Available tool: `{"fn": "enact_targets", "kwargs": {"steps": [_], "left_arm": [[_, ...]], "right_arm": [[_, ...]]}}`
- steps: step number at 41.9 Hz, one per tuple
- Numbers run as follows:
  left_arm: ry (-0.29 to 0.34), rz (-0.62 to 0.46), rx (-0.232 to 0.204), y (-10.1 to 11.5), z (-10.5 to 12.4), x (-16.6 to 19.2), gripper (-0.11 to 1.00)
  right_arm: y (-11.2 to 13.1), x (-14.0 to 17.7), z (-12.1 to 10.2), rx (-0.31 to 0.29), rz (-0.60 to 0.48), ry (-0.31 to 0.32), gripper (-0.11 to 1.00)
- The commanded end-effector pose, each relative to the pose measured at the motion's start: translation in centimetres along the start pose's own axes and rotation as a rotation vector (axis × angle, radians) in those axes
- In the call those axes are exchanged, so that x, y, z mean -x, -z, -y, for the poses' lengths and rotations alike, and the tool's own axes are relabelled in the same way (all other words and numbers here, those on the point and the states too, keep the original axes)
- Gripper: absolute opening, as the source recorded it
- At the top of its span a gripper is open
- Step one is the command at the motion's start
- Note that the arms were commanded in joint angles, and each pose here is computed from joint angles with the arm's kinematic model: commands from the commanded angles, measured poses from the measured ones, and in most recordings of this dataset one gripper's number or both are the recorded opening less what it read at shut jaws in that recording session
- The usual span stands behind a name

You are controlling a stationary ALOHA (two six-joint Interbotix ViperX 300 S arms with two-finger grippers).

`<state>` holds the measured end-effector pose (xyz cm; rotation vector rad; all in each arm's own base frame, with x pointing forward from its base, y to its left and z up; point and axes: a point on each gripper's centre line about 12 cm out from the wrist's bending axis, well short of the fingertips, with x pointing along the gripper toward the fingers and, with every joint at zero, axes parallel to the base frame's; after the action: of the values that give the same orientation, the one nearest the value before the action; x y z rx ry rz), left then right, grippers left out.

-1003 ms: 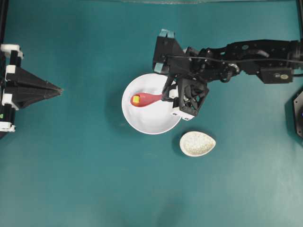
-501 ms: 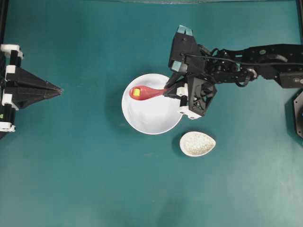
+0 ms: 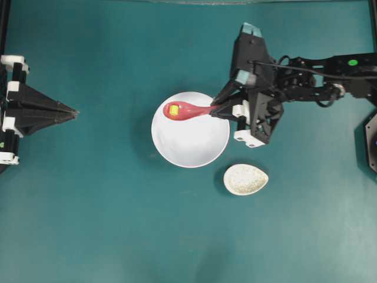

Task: Scoop the yellow hexagonal prism block from the bowl with a spoon using the right arm.
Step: 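Raise the spoon carrying the yellow block and pull it rightward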

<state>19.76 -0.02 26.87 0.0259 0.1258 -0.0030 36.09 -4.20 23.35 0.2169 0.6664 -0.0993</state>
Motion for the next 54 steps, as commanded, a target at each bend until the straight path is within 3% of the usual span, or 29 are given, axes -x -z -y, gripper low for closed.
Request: {"fn": "enact_targets", "kwargs": {"steps": [1, 19, 54], "left_arm": [[0.0, 0.017, -0.003, -0.6, 0.0, -0.2, 0.0], [0.0, 0.021, -0.002, -0.7, 0.0, -0.1, 0.0], [0.0, 0.028, 0.009, -0.8, 0.0, -0.1, 0.0]], "right_arm": [[-1.2, 1.7, -0.5, 0.008, 0.057, -0.013, 0.23], [-2.5, 5.9, -1.4, 0.036, 0.145, -0.039, 0.23], [-2.5, 6.0, -2.5, 0.062, 0.166, -0.061, 0.23]]}}
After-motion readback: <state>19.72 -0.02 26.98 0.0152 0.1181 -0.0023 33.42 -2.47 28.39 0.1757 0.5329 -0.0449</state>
